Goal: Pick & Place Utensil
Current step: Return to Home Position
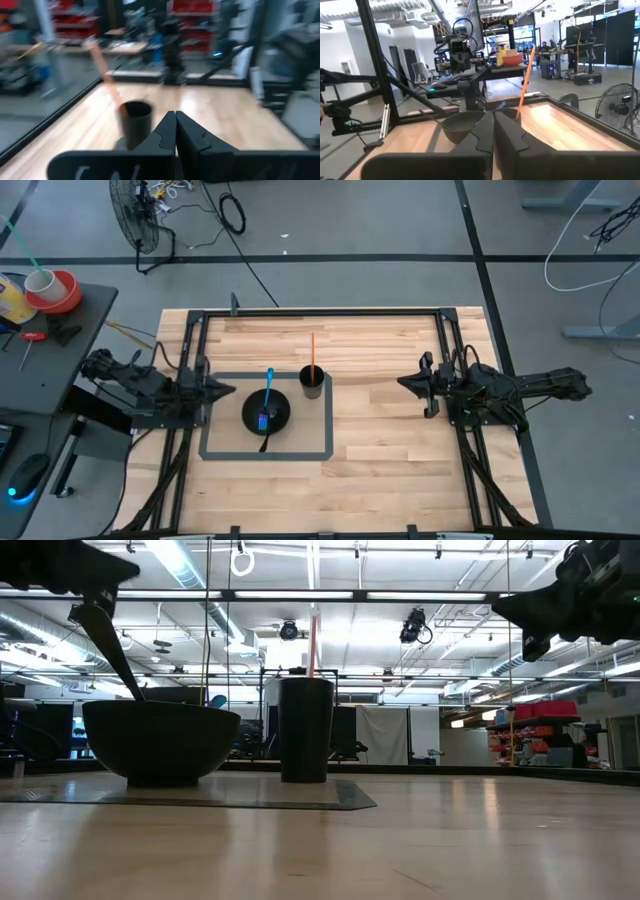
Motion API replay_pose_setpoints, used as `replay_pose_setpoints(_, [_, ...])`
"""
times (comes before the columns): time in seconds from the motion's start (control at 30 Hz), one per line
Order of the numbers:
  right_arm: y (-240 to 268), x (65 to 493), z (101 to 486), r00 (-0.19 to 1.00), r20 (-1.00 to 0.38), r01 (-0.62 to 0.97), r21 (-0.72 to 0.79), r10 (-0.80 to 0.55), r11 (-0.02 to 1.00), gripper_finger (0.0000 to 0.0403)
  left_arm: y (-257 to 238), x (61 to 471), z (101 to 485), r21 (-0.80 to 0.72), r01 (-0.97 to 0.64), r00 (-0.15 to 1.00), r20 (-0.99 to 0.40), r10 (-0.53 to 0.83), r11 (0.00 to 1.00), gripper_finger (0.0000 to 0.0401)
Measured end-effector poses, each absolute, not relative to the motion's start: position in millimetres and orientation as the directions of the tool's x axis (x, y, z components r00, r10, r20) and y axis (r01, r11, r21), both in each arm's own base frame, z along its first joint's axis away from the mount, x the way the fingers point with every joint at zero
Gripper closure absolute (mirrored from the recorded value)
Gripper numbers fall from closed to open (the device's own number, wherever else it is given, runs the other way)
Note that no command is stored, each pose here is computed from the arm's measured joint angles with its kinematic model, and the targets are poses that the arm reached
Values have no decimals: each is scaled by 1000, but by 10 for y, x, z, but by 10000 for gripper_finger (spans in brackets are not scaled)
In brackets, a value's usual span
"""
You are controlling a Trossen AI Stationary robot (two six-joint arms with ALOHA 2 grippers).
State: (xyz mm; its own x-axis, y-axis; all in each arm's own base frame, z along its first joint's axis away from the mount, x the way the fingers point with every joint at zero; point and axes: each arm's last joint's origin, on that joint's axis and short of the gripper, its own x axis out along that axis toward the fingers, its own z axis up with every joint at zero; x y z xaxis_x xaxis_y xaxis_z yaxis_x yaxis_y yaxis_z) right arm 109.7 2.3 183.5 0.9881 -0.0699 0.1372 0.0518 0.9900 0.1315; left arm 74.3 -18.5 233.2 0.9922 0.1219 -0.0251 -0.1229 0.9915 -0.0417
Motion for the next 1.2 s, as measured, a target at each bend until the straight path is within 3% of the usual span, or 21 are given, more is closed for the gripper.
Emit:
replay_pose_setpoints(0.3, [24, 1097, 1834, 988, 136, 49, 136, -68, 989, 385, -346, 875, 2090, 28, 199, 965, 167, -201, 980, 395])
replay_pose_setpoints(0.57, [24, 1097, 1834, 988, 136, 48, 138, -67, 989, 385, -292, 872, 2200, 95, 313, 914, 238, -327, 945, 398])
replay_pose_setpoints(0.87, [24, 1097, 1834, 988, 136, 48, 137, -67, 989, 385, -178, 916, 2145, -53, 155, 973, 181, -144, 986, 370])
replay_pose_setpoints(1.2, [24, 1097, 1836, 988, 136, 48, 137, -67, 989, 385, -173, 918, 2142, -53, 143, 975, 178, -132, 988, 356])
